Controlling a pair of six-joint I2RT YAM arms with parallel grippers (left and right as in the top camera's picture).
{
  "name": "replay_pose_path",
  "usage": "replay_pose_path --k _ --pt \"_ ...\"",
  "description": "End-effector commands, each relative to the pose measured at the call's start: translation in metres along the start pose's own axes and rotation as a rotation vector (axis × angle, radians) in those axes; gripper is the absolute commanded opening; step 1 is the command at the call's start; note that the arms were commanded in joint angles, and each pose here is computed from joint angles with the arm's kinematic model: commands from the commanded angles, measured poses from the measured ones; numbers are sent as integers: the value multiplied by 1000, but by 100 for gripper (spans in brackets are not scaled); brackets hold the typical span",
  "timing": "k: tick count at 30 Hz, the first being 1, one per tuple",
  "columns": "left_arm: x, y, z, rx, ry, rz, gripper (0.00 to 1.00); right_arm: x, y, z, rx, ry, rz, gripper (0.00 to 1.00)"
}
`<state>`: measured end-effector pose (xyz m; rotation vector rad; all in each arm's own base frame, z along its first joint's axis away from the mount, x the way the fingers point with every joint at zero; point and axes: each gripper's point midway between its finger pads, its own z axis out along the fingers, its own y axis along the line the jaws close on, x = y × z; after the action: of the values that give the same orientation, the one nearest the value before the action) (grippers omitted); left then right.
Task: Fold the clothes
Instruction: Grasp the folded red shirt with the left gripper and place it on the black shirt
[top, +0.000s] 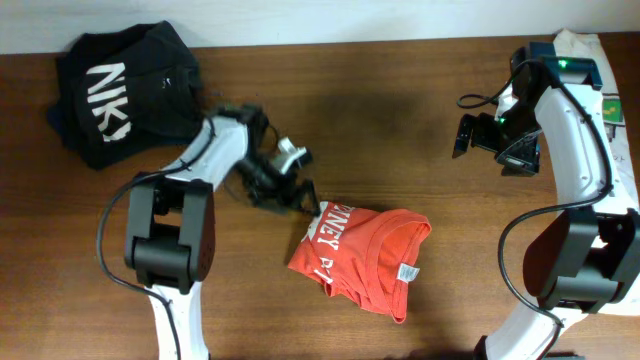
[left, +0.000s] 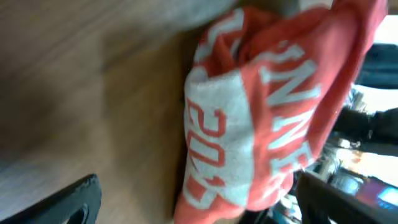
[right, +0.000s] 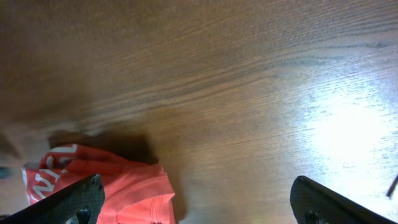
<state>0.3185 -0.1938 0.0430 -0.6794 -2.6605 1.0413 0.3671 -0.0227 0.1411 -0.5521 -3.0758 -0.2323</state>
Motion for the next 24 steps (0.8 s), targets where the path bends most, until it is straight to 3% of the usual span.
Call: replay_pose_path --k 1,5,8,9,10,11,13,15,17,21,24 --pt "17 -19 33 205 -28 33 99 -1 3 -5 -4 -14 -16 99" --pt "25 -32 64 265 -24 54 99 -1 3 -5 -4 -14 -16 99" --pt "25 -39 83 243 -3 83 90 -1 3 -5 -4 -14 -16 99" --pt "23 -40 86 230 0 75 81 -1 3 -5 -4 -14 -16 99" --pt "19 -31 94 153 9 19 53 -1 3 -5 -4 -14 -16 99" --pt "18 -24 96 105 15 -28 40 -1 3 -5 -4 -14 -16 99" --pt "14 -14 94 27 13 -111 2 -1 3 -5 -4 -14 -16 99" --pt "1 0 82 -70 -14 -142 0 -1 3 -5 -4 -14 -16 99" --pt "-23 32 52 -284 -89 -181 0 -1 3 -5 -4 -14 -16 99" --pt "-72 81 -32 -607 -286 -206 0 -1 3 -5 -4 -14 -16 99" --pt "-96 101 -94 -661 -425 -206 1 -1 3 -5 -4 -14 -16 99"
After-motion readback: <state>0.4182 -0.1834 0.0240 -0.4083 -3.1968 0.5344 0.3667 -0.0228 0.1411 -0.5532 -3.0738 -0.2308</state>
